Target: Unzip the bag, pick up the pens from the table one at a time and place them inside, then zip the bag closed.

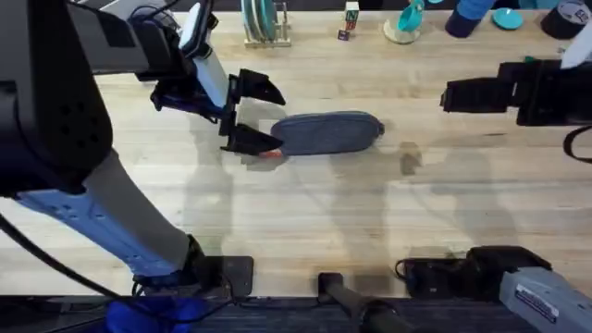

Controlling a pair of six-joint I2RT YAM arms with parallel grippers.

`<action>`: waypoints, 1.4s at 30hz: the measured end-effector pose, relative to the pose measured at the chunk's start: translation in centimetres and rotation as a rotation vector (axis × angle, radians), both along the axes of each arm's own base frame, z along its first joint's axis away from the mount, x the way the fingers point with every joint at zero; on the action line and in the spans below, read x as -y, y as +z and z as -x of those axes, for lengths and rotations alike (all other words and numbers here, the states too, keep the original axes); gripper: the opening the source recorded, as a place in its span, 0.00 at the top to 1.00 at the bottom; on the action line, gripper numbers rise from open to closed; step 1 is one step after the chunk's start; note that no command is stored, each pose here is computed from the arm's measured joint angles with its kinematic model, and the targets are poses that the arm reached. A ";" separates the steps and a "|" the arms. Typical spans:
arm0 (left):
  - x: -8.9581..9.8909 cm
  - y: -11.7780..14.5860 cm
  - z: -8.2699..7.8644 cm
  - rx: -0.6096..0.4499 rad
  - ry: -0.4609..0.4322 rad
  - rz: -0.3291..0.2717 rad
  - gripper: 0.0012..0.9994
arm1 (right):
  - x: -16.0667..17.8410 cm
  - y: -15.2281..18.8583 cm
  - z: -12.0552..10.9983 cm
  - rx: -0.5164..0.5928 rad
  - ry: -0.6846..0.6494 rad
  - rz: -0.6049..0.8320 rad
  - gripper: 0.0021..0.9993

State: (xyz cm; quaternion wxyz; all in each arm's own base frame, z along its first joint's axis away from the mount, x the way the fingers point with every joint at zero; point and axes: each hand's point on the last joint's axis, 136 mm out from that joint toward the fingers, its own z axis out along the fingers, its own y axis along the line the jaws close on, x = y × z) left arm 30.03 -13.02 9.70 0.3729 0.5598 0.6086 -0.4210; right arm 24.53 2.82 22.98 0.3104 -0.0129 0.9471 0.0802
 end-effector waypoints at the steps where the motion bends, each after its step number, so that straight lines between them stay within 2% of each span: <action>1: 0.1 0.0 0.1 0.000 -0.005 0.000 0.03 | 0.0 0.0 0.0 0.000 0.000 0.000 0.00; 5: 0.4 -0.1 0.1 -0.002 -0.013 0.000 0.09 | 0.0 0.0 0.0 0.000 0.000 0.000 0.00; 7: 0.4 -0.3 0.1 -0.006 -0.012 0.000 0.20 | 0.0 0.0 0.0 0.000 0.000 0.000 0.00; 9: 0.4 -0.4 0.1 -0.007 -0.013 0.000 0.40 | 0.0 0.0 0.0 0.000 0.000 0.000 0.00; 12: 0.4 -0.4 0.1 -0.009 -0.013 -0.001 0.87 | 0.0 0.0 0.0 0.000 0.000 0.000 0.00; 13: 0.4 -0.5 0.1 -0.005 -0.016 -0.003 0.93 | 0.0 0.0 0.0 0.000 0.000 0.000 0.00; 32: 0.4 -0.5 0.1 -0.007 -0.015 -0.003 0.96 | 0.0 0.0 0.0 0.000 0.001 0.001 0.00; 42: 0.4 -0.5 0.1 -0.007 -0.015 -0.003 0.96 | 0.0 0.0 0.1 0.023 0.130 0.096 0.00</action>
